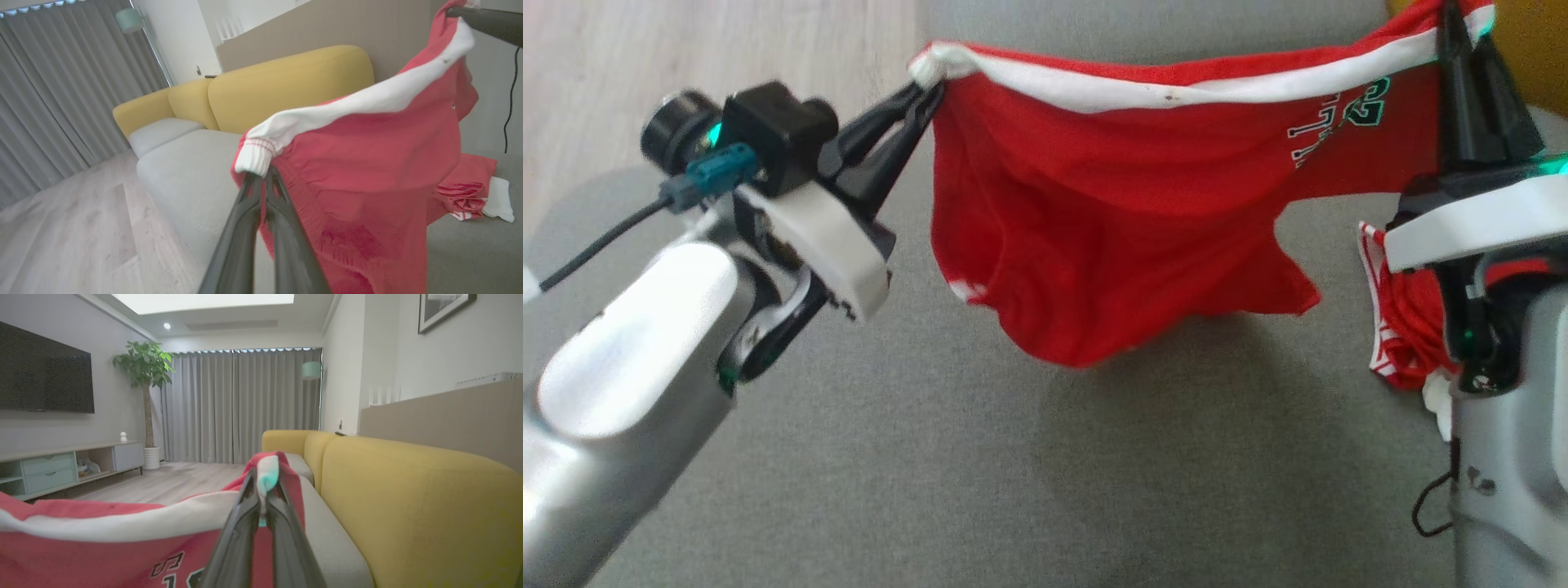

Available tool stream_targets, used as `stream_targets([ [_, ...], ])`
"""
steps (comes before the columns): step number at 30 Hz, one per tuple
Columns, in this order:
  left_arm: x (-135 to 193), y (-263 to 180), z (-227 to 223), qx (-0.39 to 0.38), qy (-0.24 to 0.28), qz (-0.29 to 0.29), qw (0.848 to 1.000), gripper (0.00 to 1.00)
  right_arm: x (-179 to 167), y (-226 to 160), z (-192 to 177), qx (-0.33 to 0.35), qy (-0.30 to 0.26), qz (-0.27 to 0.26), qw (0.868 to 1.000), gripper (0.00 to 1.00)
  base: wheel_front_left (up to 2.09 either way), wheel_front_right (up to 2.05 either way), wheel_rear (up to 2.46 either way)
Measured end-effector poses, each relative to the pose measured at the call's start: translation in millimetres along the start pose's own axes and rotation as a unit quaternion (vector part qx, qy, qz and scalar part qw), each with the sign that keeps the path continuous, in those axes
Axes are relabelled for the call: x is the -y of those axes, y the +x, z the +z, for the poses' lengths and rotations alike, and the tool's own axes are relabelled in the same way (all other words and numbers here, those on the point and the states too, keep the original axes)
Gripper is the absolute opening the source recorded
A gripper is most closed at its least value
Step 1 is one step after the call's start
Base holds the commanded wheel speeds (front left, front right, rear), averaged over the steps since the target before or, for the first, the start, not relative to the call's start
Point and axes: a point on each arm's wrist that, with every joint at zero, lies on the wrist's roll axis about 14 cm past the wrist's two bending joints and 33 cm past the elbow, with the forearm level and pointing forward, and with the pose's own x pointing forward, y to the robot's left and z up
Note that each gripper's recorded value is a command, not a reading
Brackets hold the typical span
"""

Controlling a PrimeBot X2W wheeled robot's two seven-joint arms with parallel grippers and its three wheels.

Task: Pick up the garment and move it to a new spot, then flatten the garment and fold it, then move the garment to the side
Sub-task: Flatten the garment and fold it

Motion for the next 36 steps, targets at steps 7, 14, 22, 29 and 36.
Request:
stream_targets([
  [7,-21.6,17.4,-34.4,-0.041,-0.033,0.004,0.999,0.0,2.7,26.4,-40.3,-0.06,0.004,0.006,0.998,0.0,0.0,0.0,0.0],
  [14,-99.9,82.6,-27.4,-0.01,-0.005,0.056,0.998,0.0,1.3,123.6,-37.8,-0.017,0.007,0.031,0.999,0.0,0.0,0.0,0.0],
  [22,-155.0,128.7,-3.9,0.085,0.023,0.114,0.99,0.0,18.0,187.1,-39.8,0.058,0.036,0.011,0.998,0.0,0.0,0.0,0.0],
  [29,-136.9,127.9,-57.5,0.04,0.018,0.098,0.994,0.0,2.1,170.3,-133.6,-0.07,0.037,0.023,0.997,0.0,0.0,0.0,0.0],
  [36,-33.7,93.5,-159.4,-0.064,-0.014,-0.021,0.998,0.0,-0.1,87.6,-241.1,-0.277,-0.014,0.051,0.959,0.0,0.0,0.0,0.0],
])
